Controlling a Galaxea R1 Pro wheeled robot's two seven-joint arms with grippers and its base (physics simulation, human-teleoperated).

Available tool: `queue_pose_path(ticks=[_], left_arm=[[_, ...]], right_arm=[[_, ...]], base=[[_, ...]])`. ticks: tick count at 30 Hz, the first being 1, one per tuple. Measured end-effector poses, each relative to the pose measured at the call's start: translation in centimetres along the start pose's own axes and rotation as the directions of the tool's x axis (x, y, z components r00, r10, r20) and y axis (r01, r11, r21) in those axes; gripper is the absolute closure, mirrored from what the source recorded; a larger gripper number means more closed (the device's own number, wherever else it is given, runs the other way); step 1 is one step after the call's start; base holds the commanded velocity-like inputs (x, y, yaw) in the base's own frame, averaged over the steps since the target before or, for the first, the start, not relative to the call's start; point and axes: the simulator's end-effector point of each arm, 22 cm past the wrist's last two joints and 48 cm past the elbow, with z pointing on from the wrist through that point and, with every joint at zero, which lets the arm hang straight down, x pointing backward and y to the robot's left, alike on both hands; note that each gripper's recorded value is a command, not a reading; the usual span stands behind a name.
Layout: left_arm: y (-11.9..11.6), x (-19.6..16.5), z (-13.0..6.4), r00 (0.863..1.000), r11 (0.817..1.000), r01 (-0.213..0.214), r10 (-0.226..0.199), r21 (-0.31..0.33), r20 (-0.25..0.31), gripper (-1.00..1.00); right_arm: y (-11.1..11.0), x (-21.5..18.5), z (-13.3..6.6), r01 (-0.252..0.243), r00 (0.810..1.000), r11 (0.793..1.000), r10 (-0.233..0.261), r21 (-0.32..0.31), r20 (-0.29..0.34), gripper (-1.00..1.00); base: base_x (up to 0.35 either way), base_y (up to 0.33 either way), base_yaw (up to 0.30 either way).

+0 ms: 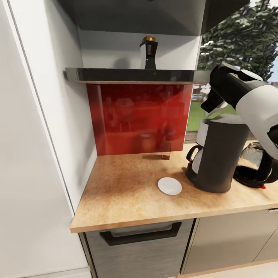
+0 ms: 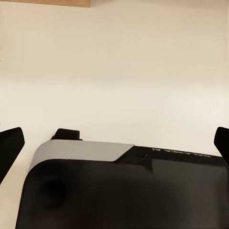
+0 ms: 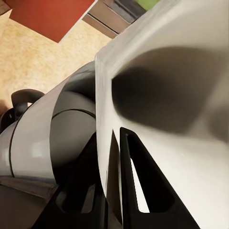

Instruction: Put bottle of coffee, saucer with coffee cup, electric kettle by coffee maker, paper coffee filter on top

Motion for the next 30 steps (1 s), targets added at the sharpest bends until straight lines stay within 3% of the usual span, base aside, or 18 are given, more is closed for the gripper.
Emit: queue_pose_path(ticks=[30], left_arm=[[0.00,0.01,0.00,1.000,1.000,0.000,0.000,0.000,0.000,-1.00]], right_arm=[[0.44,0.89,0.66,-0.007,1.000,1.000,0.006,-0.023,-0.025,1.00]], base=[[0.000,0.000,0.000]])
